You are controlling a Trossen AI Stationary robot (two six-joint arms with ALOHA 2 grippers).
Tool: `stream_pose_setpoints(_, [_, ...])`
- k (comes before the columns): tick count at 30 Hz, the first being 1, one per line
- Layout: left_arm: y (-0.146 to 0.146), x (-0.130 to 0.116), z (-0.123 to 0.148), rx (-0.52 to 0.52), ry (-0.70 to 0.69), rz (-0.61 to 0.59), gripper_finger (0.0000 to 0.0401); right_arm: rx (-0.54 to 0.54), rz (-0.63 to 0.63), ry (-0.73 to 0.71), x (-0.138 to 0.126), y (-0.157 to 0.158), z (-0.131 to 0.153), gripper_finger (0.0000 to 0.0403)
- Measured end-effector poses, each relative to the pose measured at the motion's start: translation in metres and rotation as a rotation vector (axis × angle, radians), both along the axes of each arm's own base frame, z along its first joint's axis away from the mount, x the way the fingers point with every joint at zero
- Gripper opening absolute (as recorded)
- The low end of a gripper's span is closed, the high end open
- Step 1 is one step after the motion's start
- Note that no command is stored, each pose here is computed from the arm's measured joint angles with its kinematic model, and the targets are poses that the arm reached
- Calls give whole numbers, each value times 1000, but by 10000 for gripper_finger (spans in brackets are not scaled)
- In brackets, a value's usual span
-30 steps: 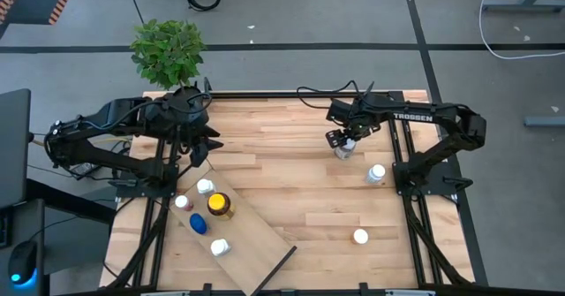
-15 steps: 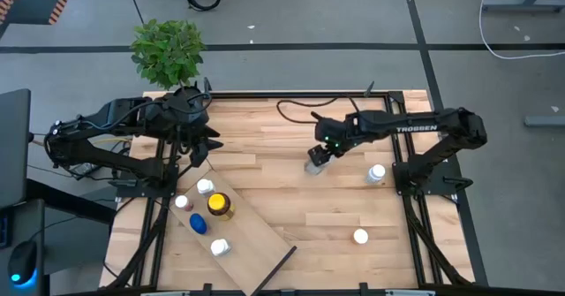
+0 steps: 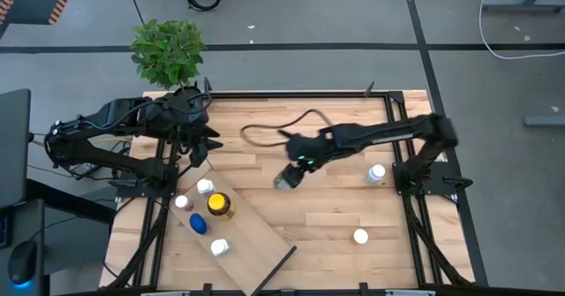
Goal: Pick and place medicine bottles onto shelf by color
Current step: Put the green pill bottle on the shelf
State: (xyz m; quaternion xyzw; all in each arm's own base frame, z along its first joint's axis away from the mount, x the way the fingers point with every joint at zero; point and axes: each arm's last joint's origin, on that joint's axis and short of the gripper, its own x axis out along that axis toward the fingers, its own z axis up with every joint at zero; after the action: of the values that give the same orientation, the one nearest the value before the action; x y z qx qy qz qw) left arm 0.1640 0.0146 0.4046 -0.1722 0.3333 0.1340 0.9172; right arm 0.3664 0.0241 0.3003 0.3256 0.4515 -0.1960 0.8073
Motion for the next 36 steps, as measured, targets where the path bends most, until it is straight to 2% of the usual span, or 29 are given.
stream_pose_setpoints(7, [0,-3,-4,-4,49,0,179,-53,125,76,52,17,21,249])
stream_pose_setpoints(13, [0,-5,-5,0,71,6,175,-48,166,-8,83,39,35,249])
stream_pose_setpoints(15, [0,-5,-5,7,71,2,176,-35,171,-29,90,49,29,249])
stream_pose_setpoints(21, [-1,-11,-2,33,54,-36,175,-24,180,50,91,79,6,249])
stream_pose_setpoints(28, [-1,-16,2,68,29,-65,175,-92,228,-27,88,115,7,249])
stream_pose_setpoints(36, [-1,-16,2,31,23,-32,174,-158,352,-68,86,135,6,249])
